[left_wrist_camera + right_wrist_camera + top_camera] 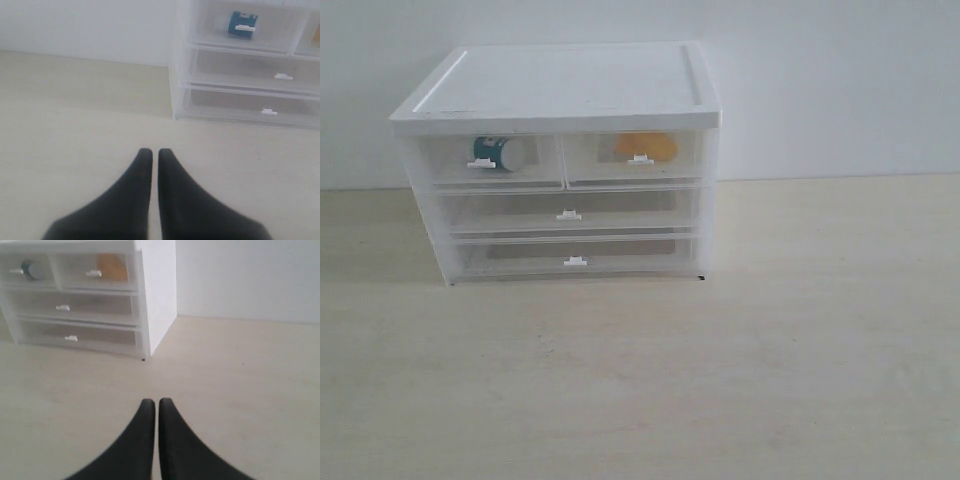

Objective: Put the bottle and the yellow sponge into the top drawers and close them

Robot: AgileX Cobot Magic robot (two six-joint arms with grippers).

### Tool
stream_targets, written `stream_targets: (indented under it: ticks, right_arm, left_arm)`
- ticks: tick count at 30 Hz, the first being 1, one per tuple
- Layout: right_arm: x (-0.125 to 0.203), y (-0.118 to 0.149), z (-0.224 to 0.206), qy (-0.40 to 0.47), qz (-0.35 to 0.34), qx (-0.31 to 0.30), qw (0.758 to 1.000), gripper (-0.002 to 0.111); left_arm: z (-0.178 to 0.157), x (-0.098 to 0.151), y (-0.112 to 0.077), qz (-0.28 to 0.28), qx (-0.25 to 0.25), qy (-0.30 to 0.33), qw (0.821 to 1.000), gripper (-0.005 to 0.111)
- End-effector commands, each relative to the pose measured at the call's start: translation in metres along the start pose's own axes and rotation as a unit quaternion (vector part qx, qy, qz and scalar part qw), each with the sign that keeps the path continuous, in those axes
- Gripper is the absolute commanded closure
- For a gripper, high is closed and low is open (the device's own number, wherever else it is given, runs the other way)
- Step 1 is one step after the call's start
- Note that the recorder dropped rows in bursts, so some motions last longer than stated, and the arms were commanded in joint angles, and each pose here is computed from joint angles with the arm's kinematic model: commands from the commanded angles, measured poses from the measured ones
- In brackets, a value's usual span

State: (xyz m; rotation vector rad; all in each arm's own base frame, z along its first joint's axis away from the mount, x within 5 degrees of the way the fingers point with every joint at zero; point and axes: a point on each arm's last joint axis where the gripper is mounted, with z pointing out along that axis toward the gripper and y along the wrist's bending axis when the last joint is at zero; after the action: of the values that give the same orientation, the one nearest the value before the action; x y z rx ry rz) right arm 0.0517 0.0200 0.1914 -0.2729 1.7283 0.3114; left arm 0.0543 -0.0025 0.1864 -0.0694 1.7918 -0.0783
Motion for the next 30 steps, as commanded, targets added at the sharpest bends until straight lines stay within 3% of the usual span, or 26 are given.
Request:
stream_targets:
  ticks: [1,6,14,30]
  right_arm:
    - [0.0094,-0.0006,-0.0003,0.044,-0.031,0.001,0.999,0.108]
    - [0.0096,-0.0014,-0.0004,0.045,-0.036,0.008,0.998,0.108]
    - [0.0095,-0.0079,-0.0009,0.043,0.009,0.069,0.997,0.108]
    - [0.0095,-0.0079,-0.0009,0.043,0.006,0.069,0.997,0.108]
  left_arm:
    - [0.0002,0.0013,0.0001,0.005,0.001,0.001,1.0,0.103]
    - [0.0002,0.0013,0.0001,0.005,0.001,0.001,1.0,0.103]
    - [0.0002,0.0013,0.0001,0.005,0.001,0.001,1.0,0.103]
    - [0.0002,0.0013,0.0001,0.005,0.001,0.001,1.0,0.103]
